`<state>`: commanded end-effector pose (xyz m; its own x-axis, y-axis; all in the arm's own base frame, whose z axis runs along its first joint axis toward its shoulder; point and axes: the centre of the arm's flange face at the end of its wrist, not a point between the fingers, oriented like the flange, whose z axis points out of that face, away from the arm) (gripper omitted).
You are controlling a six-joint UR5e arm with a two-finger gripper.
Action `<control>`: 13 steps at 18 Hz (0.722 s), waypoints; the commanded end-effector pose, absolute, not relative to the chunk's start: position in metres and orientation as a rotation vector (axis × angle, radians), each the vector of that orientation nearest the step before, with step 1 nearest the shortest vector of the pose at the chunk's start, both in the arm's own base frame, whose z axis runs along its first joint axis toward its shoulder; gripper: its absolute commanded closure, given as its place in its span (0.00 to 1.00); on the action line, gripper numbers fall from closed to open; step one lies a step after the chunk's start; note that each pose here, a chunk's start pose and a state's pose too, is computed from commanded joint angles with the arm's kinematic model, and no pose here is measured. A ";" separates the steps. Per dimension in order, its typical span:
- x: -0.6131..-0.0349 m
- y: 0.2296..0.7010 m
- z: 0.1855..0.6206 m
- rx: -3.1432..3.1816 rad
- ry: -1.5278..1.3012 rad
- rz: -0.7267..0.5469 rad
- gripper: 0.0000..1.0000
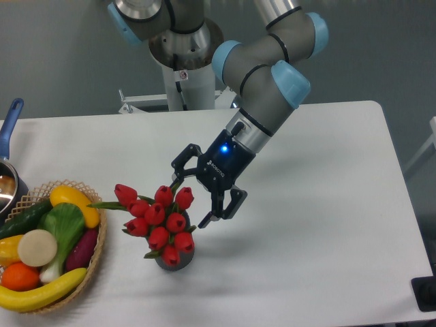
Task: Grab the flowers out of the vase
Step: 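Close the gripper around the red tulip stems below the blooms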
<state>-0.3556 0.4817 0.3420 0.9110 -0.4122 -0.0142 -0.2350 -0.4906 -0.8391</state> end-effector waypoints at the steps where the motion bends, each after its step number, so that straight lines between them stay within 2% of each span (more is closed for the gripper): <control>1: -0.353 0.483 0.340 -2.105 0.466 -0.238 0.00; 13: -0.348 0.493 0.328 -2.089 0.470 -0.281 0.00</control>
